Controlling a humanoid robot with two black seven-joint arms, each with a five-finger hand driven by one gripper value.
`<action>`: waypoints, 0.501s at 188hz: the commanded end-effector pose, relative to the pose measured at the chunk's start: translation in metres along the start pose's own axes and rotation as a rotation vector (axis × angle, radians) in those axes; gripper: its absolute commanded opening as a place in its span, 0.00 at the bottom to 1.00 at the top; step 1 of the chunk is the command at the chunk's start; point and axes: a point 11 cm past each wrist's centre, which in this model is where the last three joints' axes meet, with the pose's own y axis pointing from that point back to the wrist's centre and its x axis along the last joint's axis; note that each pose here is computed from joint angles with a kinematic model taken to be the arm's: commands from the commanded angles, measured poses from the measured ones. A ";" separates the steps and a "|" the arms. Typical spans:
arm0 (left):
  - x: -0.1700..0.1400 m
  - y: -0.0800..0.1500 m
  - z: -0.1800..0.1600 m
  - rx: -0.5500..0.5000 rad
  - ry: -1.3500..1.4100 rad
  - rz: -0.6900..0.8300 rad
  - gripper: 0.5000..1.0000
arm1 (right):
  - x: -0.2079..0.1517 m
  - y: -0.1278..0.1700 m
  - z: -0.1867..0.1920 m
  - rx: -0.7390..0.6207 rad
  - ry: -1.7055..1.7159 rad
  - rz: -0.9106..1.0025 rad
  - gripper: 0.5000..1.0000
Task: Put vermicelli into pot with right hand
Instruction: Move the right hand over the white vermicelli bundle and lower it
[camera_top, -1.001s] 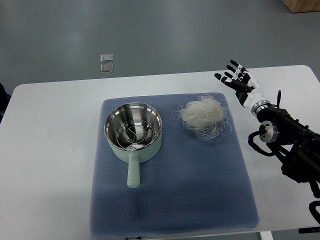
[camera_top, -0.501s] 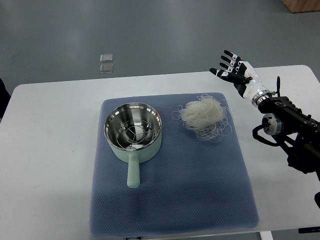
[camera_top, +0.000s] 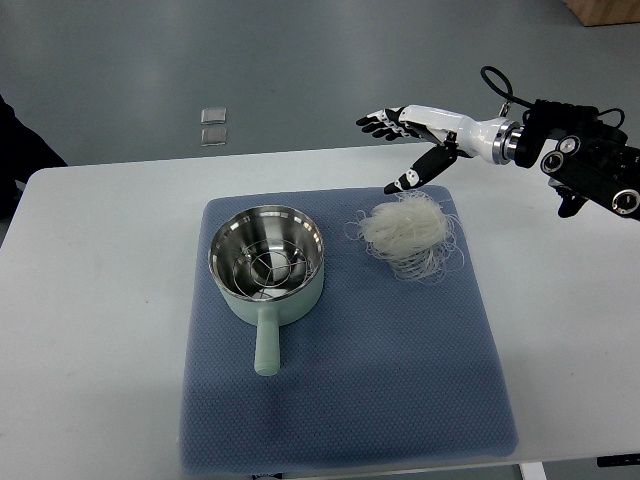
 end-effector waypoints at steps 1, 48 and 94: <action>0.000 0.000 0.000 0.000 0.000 0.002 1.00 | -0.005 -0.002 -0.002 -0.043 0.177 -0.107 0.85; 0.000 0.000 0.000 0.000 0.000 0.002 1.00 | -0.028 -0.005 0.013 -0.127 0.356 -0.239 0.85; 0.000 0.000 0.000 0.000 0.001 0.004 1.00 | -0.035 -0.002 0.036 -0.206 0.387 -0.247 0.83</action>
